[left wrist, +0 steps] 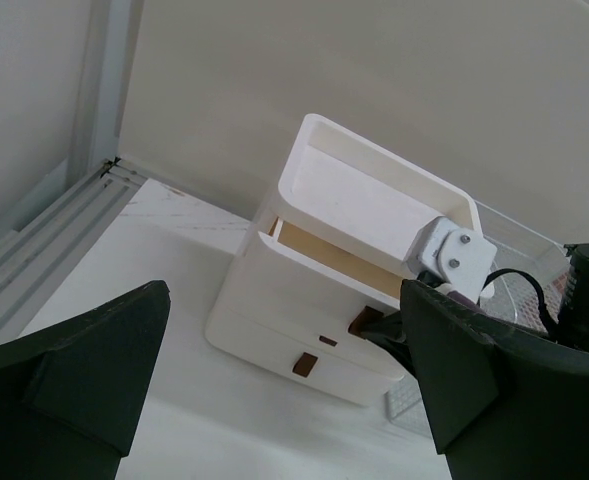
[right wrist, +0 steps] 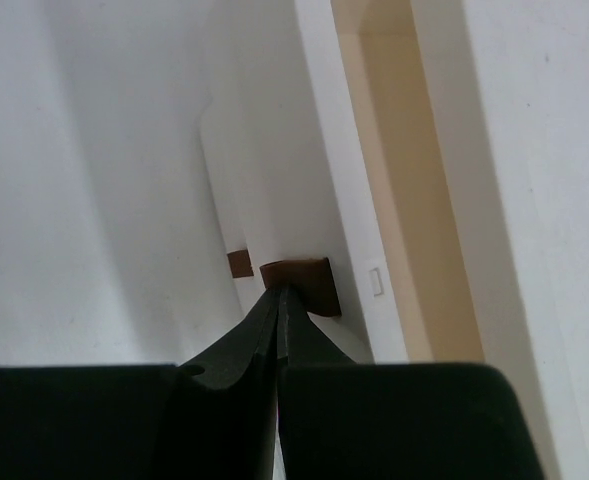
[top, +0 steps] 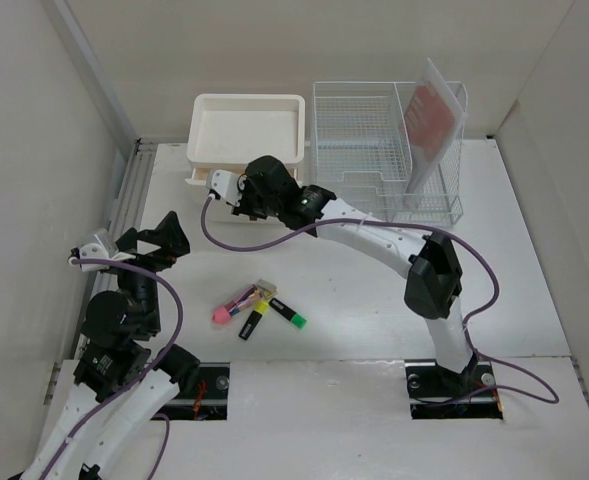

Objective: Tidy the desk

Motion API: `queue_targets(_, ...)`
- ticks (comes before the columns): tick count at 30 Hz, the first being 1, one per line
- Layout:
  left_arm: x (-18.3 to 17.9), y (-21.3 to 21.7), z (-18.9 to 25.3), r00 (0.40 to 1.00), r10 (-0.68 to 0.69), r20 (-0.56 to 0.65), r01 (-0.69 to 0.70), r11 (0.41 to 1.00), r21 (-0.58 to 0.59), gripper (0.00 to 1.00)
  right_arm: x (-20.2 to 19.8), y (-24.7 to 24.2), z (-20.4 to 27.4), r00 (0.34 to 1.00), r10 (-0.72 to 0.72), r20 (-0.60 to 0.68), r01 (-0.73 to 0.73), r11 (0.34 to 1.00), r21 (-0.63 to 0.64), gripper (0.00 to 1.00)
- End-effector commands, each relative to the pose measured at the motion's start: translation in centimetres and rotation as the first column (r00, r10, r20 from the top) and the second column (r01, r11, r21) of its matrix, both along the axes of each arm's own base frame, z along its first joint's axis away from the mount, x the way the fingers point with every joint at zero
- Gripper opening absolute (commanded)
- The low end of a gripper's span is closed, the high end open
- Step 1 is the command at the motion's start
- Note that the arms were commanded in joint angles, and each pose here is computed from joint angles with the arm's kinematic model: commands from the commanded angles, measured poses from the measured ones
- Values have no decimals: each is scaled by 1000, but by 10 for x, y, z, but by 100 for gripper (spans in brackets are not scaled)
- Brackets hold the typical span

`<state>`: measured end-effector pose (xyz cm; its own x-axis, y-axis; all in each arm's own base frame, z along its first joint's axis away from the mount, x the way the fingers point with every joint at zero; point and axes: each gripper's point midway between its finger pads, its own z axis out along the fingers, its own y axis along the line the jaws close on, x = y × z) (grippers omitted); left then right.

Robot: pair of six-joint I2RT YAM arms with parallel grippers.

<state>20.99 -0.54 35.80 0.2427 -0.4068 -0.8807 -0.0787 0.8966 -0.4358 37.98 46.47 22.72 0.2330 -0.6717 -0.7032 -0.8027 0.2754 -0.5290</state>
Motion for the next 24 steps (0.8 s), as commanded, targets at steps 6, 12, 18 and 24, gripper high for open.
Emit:
queue_targets(6, -4, 2, 12, 999, -3, 51, 4, 1000, -18, 100, 29, -10, 19, 976, -186, 116, 179, 982, 62, 0)
queue_targets(12, -4, 2, 12, 999, -3, 51, 4, 1000, -18, 100, 37, -12, 24, 960, -242, 140, 231, 969, 90, 0)
queue_targets(18, -4, 2, 12, 999, -3, 51, 4, 1000, -18, 100, 42, -11, 27, 945, -283, 164, 269, 958, 102, 0)
queue_targets(24, -4, 2, 12, 999, -3, 51, 4, 1000, -18, 100, 54, -12, 22, 922, -335, 193, 320, 942, 102, 0)
